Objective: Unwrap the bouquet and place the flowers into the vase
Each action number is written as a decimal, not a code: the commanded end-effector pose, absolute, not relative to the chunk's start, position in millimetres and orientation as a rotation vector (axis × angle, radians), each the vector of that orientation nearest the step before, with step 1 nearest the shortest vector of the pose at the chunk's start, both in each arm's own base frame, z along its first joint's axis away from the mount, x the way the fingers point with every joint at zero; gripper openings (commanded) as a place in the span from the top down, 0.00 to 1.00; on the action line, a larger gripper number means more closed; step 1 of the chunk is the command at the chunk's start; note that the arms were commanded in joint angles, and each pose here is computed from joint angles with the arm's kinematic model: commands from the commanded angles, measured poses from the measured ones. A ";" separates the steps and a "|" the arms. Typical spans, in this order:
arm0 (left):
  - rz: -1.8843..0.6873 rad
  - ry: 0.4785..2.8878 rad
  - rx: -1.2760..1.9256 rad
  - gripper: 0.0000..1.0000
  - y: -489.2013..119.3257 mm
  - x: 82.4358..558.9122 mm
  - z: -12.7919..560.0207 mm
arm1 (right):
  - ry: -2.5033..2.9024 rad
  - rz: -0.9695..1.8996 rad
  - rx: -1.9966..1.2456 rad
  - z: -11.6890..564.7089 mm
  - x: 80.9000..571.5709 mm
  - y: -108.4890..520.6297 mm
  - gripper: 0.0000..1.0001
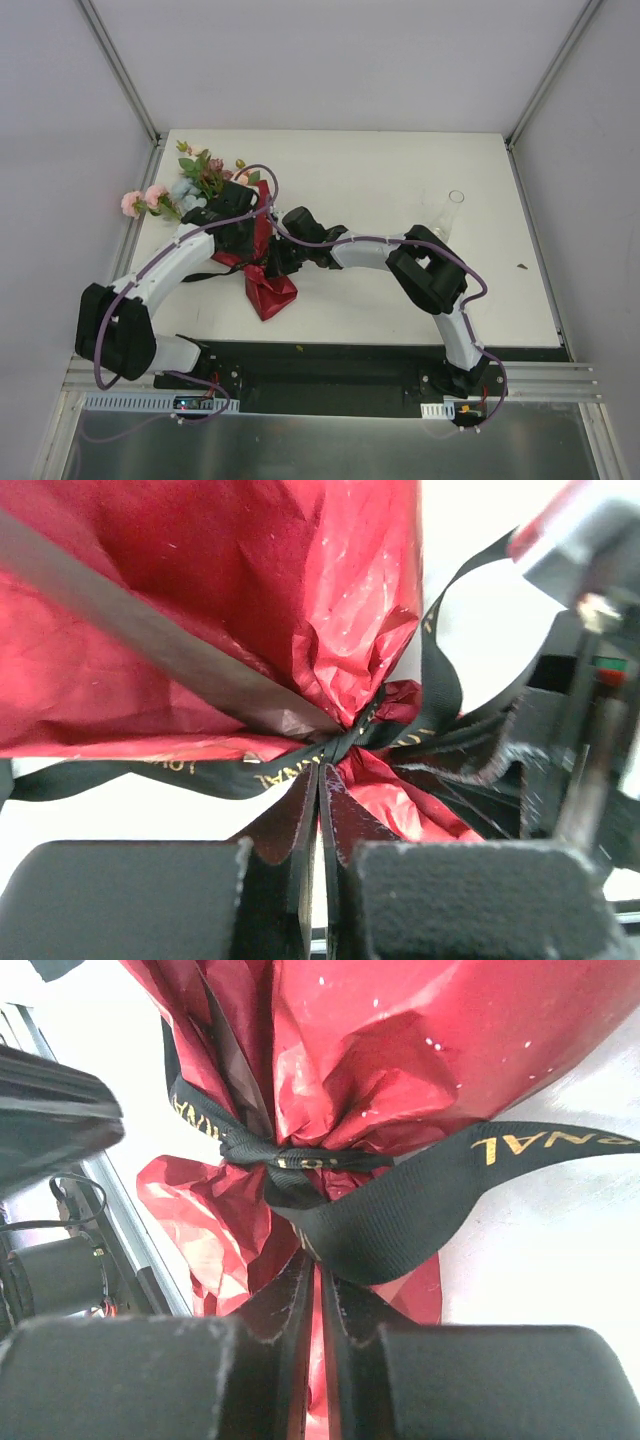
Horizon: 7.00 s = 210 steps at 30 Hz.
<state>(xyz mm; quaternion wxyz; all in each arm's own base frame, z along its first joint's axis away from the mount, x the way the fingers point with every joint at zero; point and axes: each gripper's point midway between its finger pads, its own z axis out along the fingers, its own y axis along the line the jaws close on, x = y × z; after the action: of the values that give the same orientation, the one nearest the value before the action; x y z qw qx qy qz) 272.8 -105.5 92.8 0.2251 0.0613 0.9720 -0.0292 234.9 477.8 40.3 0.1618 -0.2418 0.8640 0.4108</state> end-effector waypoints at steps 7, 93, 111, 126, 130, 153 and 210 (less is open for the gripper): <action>-0.191 2.451 0.004 1.00 -105.5 270.4 141.1 | 2.433 1.154 -0.707 62.0 236.5 470.4 0.91; -0.247 2.718 0.198 1.00 -113.5 263.0 94.1 | 2.439 1.398 -0.536 67.8 215.3 499.8 0.91; -0.305 2.653 0.113 0.86 -113.8 250.8 116.0 | 2.428 1.402 -0.545 73.4 218.3 496.3 0.91; -0.241 2.766 0.143 0.80 -110.6 249.9 85.8 | 2.432 1.397 -0.555 72.3 218.4 496.9 0.91; -0.220 2.780 0.147 0.84 -109.4 251.5 81.6 | 2.440 1.398 -0.551 69.8 218.9 497.1 0.91; -0.070 2.821 0.182 0.91 -99.9 258.1 65.0 | 2.438 1.407 -0.547 71.9 218.0 500.5 0.91; -0.891 1.186 0.024 1.00 -116.1 172.8 643.3 | 1.497 1.130 -1.232 395.7 189.3 433.4 0.00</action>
<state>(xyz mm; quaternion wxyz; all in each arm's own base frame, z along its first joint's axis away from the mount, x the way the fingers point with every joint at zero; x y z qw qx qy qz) 177.1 -98.1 652.2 0.7692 -0.0026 0.5306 -0.3561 211.1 453.7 296.6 0.3319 -0.4193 0.7188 0.4441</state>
